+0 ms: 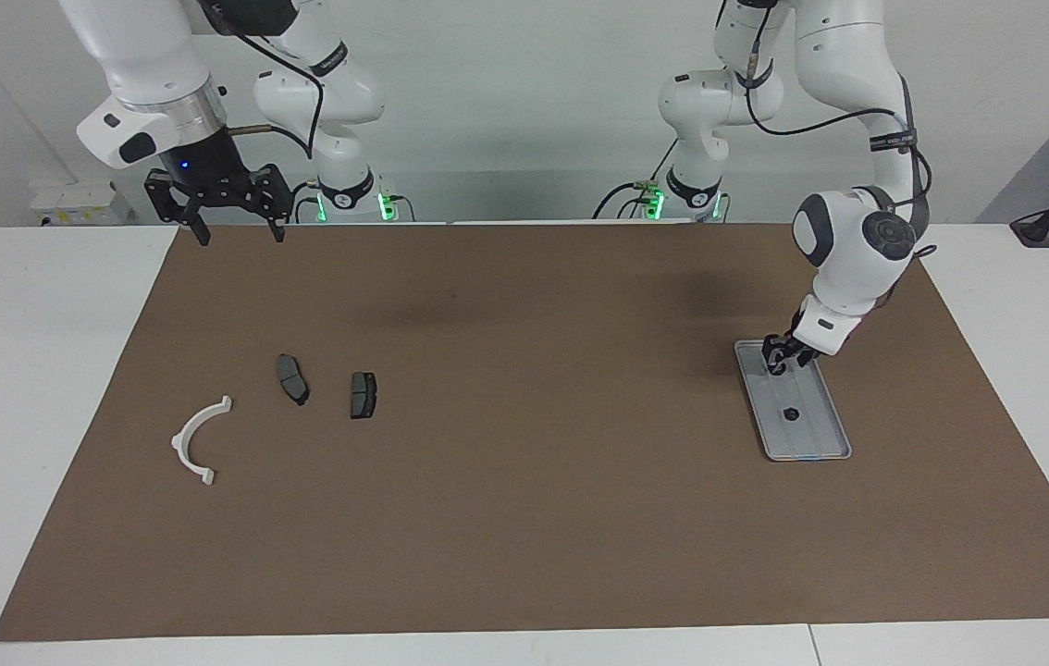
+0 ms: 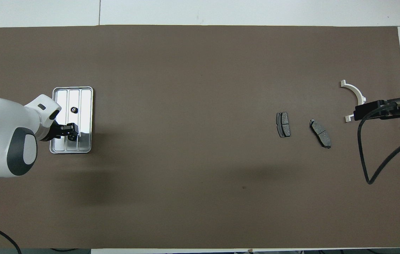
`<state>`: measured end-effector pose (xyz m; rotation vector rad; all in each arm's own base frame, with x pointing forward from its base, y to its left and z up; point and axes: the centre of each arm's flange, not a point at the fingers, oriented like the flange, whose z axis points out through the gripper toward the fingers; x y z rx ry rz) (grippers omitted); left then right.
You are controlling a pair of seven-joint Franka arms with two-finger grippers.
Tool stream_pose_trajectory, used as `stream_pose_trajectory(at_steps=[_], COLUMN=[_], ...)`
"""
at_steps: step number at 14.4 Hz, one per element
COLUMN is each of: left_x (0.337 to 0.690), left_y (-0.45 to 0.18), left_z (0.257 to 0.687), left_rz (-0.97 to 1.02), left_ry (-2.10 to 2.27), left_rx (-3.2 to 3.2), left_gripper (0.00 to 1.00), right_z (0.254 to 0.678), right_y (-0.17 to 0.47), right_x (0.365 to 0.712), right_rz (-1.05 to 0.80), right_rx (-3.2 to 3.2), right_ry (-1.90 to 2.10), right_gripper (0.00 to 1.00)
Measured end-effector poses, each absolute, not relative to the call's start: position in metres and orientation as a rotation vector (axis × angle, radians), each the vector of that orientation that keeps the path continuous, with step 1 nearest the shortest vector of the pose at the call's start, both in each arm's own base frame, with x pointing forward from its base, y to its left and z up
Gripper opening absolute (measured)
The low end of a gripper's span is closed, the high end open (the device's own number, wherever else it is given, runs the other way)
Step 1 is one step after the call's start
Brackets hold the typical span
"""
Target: Place bearing gear from tray to pile
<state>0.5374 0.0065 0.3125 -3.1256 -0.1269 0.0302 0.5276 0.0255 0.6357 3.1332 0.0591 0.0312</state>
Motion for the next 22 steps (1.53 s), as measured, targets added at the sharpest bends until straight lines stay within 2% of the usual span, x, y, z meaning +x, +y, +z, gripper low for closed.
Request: stream_pose_trajectory(at_steps=[7, 8, 9, 10, 11, 14, 17, 22], left_x=[0.532, 0.533, 0.533, 0.533, 0.533, 0.537, 0.560, 0.566], left_y=[0.005, 0.005, 0.003, 0.003, 0.002, -0.003, -0.051, -0.207], left_z=[0.299, 0.298, 0.299, 0.299, 0.299, 0.304, 0.340, 0.374], left_rz=[0.034, 0.034, 0.030, 0.030, 0.029, 0.030, 0.027, -0.044], left_ry=[-0.165, -0.169, -0.168, -0.176, -0.185, -0.261, -0.426, -0.649], left_rx=[-3.124, -3.124, -3.125, -3.125, -3.124, -3.139, -3.160, -3.156], left_gripper=[0.60, 0.52, 0.41, 0.41, 0.35, 0.35, 0.35, 0.35], right_z=[0.636, 0.636, 0.636, 0.636, 0.636, 0.636, 0.635, 0.633], right_y=[0.037, 0.037, 0.037, 0.037, 0.037, 0.037, 0.037, 0.037], right_x=[0.526, 0.526, 0.526, 0.526, 0.526, 0.526, 0.526, 0.526], right_rz=[0.031, 0.032, 0.032, 0.032, 0.032, 0.033, 0.028, 0.022], right_rx=[3.133, 3.133, 3.133, 3.133, 3.133, 3.133, 3.133, 3.133], right_ry=[0.093, 0.093, 0.093, 0.092, 0.092, 0.092, 0.092, 0.092], right_gripper=[1.00, 1.00, 1.00, 1.00, 1.00, 1.00, 1.00, 1.00])
